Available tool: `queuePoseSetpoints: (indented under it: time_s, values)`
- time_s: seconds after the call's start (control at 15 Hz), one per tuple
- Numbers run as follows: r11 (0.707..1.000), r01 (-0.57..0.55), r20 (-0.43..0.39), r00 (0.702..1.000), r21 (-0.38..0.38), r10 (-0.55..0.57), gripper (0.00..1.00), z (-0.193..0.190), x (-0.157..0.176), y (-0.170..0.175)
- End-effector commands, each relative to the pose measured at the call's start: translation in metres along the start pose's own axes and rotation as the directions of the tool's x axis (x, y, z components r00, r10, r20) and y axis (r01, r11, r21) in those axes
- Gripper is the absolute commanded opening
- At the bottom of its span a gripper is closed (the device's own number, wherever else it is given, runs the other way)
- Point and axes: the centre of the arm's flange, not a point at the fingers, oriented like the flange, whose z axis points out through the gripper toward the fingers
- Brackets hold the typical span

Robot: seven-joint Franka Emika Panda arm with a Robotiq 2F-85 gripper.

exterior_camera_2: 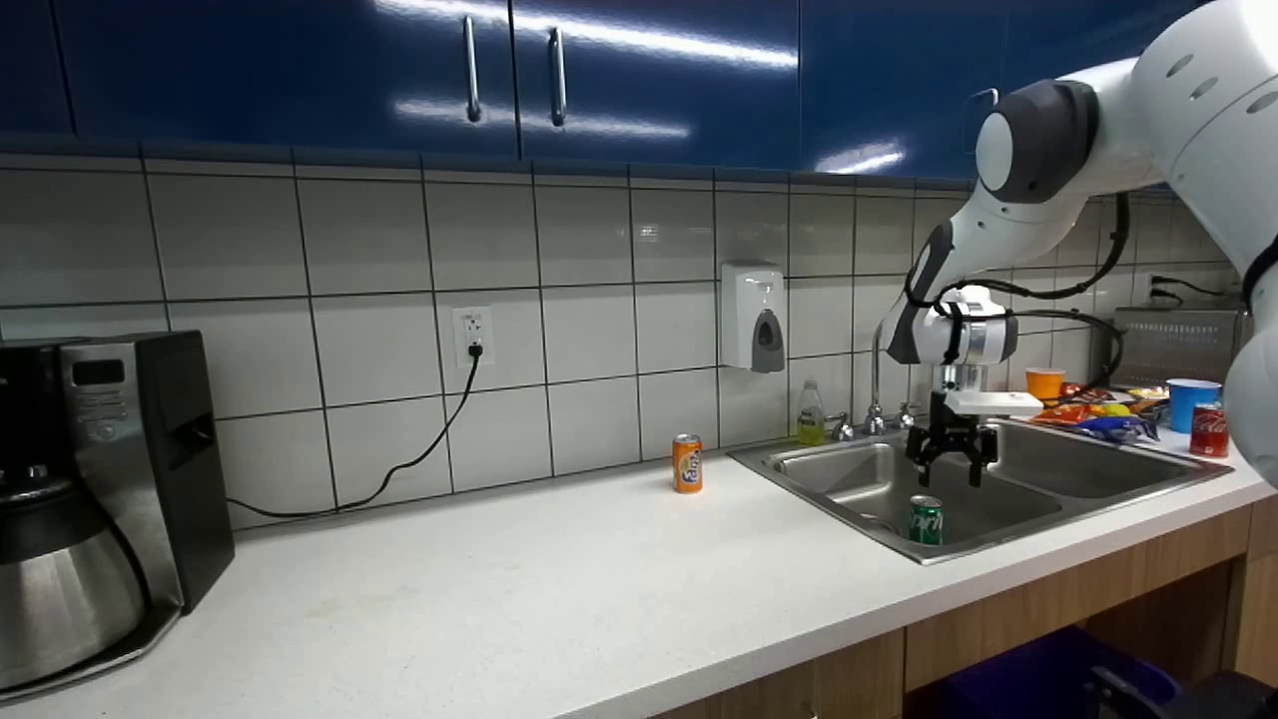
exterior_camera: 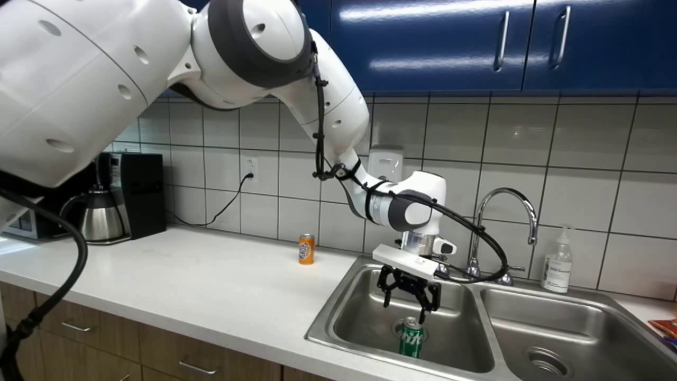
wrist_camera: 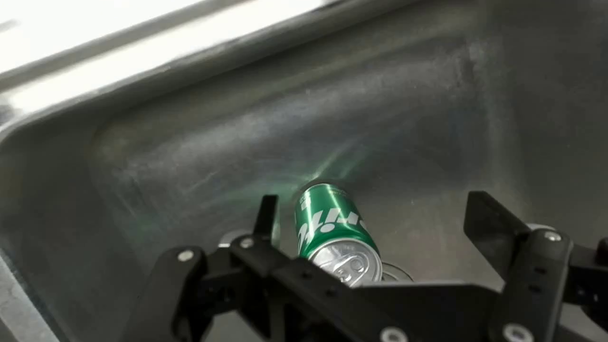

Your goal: Remove the green can from the sink.

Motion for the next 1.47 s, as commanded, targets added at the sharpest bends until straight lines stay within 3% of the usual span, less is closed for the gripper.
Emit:
queuePoseSetpoints:
  time_s: [0.0, 1.4]
  values:
    - [0.999, -0.020, -0.031, 0.999, -0.035, 0.019, 1.00, 0.014, 0.022, 0.008]
    - [0.995, -0.070, -0.056, 0.996, -0.073, 0.066, 1.00, 0.070, 0.051, 0.012]
